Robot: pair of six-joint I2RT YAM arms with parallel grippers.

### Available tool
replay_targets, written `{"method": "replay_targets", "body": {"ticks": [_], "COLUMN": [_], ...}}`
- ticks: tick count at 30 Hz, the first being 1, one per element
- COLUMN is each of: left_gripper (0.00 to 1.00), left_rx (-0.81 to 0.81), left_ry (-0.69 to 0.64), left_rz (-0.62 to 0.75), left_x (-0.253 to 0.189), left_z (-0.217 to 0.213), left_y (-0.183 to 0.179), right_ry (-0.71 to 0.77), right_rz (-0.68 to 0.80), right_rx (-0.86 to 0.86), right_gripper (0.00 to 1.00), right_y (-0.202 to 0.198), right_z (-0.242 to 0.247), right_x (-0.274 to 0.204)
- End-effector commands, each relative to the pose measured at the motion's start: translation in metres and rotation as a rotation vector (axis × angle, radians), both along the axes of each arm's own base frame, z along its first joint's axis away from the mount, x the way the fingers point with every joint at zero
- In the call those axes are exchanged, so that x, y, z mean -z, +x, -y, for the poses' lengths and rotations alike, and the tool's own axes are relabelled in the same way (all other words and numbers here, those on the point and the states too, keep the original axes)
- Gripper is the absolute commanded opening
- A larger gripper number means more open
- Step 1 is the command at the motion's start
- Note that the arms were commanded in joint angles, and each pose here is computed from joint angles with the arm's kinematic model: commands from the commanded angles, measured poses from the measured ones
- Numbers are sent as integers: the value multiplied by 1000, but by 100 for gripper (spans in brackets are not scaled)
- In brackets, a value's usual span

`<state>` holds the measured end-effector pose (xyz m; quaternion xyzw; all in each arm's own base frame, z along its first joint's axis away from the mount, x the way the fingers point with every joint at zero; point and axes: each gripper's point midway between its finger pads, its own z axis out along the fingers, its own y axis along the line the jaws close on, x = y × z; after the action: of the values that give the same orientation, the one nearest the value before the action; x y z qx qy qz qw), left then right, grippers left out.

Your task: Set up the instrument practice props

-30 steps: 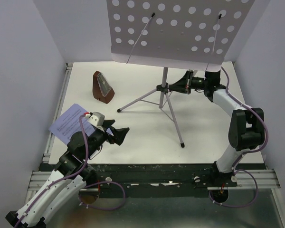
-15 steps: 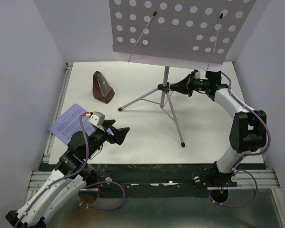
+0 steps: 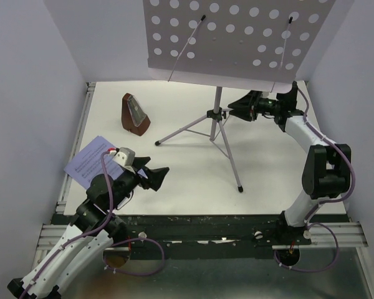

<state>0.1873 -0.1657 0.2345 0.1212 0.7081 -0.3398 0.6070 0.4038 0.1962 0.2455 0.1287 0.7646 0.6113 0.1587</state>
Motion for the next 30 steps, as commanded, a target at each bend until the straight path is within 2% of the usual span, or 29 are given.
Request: {"method": "replay_targets", "body": {"ticks": [1, 4, 7, 9, 12, 13, 14, 16, 18, 21, 23, 25, 30], "left_gripper": [99, 99, 99, 99, 99, 99, 99, 99, 99, 99, 99, 99, 99], "left_rx": [-5, -12, -21, -25, -31, -33, -33, -29, -16, -5, -4, 0, -6], "left_ry": [-21, -4, 14, 25, 31, 29, 29, 24, 21, 25, 27, 33, 48], "left_rz": [28, 32, 43, 52, 65, 69, 73, 73, 70, 57, 53, 50, 33], "left_x": [-12, -8, -8, -8, -9, -10, -10, -10, -11, -9, -9, -8, -5], "left_z": [-6, -10, -13, -15, -16, -16, -15, -13, -10, -8, -7, -7, -6], "left_y": [-6, -8, -8, -8, -7, -6, -6, -4, -4, -4, -4, -4, -2], "right_ry": [-106, -182, -359, -496, -579, -593, -594, -598, -595, -568, -587, -646, -773], "right_rz": [215, 281, 505, 720, 1205, 1366, 1458, 1651, 1739, 1781, 1893, 2064, 2220], "right_rx": [20, 3, -49, -97, -303, -369, -418, -466, -462, -462, -494, -533, -419], "right_gripper": [51, 51, 51, 51, 56, 66, 82, 98, 100, 99, 100, 99, 94], "right_y": [2, -7, -26, -38, -72, -83, -94, -102, -96, -81, -76, -72, -38], "right_z": [26, 45, 56, 63, 59, 56, 54, 51, 48, 43, 37, 26, 16], "right_x": [-5, 4, 9, 14, 21, 25, 32, 38, 33, 21, 19, 22, -2]}}
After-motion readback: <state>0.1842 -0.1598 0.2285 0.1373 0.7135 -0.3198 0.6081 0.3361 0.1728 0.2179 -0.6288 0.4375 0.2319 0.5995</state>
